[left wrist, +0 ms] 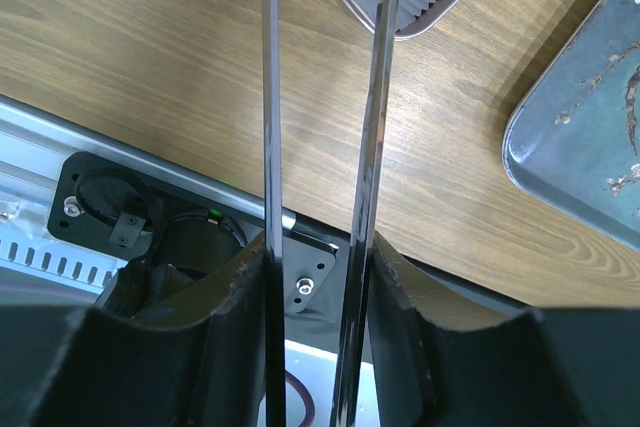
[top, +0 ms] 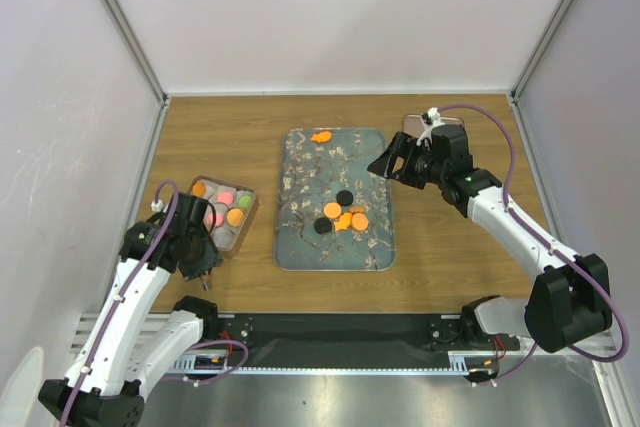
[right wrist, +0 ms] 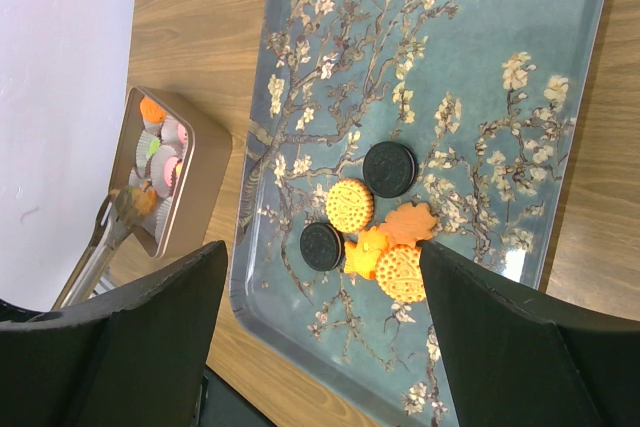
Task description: Pack the cookies
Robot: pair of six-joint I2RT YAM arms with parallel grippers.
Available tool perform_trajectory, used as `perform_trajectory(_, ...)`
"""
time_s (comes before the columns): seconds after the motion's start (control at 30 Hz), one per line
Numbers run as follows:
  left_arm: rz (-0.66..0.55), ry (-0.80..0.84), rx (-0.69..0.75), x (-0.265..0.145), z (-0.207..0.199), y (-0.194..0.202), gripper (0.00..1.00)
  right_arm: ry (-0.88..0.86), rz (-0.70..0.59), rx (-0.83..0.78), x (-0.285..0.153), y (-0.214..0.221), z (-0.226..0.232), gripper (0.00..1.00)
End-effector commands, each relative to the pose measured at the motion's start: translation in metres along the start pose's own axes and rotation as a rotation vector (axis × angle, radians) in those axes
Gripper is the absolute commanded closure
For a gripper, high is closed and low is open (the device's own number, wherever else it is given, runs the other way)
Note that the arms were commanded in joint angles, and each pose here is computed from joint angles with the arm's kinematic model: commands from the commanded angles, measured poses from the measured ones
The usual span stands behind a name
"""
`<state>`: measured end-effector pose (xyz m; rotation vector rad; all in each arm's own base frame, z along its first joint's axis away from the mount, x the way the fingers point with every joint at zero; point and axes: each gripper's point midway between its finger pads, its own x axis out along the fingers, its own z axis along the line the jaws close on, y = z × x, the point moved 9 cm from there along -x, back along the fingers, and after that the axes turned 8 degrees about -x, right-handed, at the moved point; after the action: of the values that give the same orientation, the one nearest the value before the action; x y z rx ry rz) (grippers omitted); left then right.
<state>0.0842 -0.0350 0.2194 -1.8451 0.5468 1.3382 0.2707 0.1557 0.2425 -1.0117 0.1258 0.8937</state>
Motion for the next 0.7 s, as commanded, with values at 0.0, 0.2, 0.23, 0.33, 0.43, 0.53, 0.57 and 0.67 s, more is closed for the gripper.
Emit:
perform_trajectory(0.0, 0.034, -0.069, 0.001, -0.008, 0.013, 0.006, 0.56, -0.039, -0.041, -0.020, -0.004, -0.011, 0.009, 0.15)
perform_trajectory(0.2, 0.026, -0.064, 0.000, -0.010, 0.012, 0.004, 0.55, -0.036, -0.039, -0.020, -0.003, -0.010, 0.009, 0.15)
perform_trajectory(0.23, 0.027, -0.067, 0.002, -0.011, 0.012, 0.004, 0.55, -0.036, -0.039, -0.020, -0.003, -0.010, 0.009, 0.15)
perform_trajectory(0.33, 0.024, -0.063, 0.003, -0.012, 0.011, 0.003, 0.55, -0.038, -0.040, -0.021, -0.003, -0.010, 0.009, 0.15)
perform_trajectory(0.43, 0.020, -0.061, 0.005, -0.013, 0.011, 0.002, 0.55, -0.037, -0.039, -0.020, -0.003, -0.010, 0.009, 0.15)
perform_trajectory(0.53, 0.012, -0.056, 0.006, -0.015, 0.009, 0.000, 0.55, -0.037, -0.041, -0.021, -0.003, -0.010, 0.009, 0.15)
perform_trajectory(0.57, 0.010, -0.053, 0.009, -0.016, 0.009, -0.001, 0.55, -0.036, -0.039, -0.020, -0.003, -0.010, 0.009, 0.15)
perform_trajectory(0.67, 0.000, -0.058, 0.021, -0.019, 0.008, -0.004, 0.55, -0.038, -0.040, -0.018, -0.003, -0.010, 0.009, 0.15)
